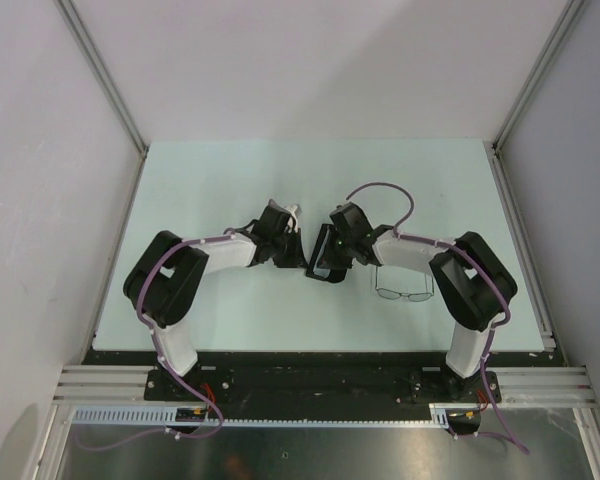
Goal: Organize the sunglasses
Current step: Smooth out the folded cleaning cloth from the sunglasses case.
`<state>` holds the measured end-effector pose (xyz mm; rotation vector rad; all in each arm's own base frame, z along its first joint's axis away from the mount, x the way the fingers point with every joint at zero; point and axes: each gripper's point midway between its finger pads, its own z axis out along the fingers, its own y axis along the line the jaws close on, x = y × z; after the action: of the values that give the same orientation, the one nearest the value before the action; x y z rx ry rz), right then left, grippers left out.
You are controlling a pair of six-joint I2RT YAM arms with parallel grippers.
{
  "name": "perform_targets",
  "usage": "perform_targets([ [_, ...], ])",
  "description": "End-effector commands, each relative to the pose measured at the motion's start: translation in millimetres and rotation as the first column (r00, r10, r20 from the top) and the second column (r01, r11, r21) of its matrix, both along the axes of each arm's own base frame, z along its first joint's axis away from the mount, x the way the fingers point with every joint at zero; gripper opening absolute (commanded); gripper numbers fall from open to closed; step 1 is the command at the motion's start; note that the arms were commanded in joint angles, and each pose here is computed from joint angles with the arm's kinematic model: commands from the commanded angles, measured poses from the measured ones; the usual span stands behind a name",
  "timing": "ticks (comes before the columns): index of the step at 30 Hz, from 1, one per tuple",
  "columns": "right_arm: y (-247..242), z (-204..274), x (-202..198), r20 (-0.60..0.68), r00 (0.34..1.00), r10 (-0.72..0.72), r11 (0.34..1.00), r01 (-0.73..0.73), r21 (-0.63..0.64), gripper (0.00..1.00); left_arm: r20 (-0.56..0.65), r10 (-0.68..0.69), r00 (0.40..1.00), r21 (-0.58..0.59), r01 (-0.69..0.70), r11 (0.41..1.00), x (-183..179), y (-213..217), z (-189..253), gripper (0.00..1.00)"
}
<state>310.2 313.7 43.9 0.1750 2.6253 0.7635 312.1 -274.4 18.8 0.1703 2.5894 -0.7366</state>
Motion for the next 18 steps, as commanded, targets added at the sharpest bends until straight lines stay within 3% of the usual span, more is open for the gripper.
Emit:
perform_targets([
  [1,1.9,2.1,2.4,0.026,1.000,0.004,0.999,-0.003,-0.035,0.00,0.032,-0.007,0.999,-0.047,0.009,0.999,1.1,-9.1,18.3,0.09],
  [18,15.3,-6.0,4.3,0.034,0.999,0.032,0.999,-0.032,-0.001,0.00,0.033,-0.008,0.999,-0.049,0.010,0.999,1.7,-9.7,18.8,0.09],
])
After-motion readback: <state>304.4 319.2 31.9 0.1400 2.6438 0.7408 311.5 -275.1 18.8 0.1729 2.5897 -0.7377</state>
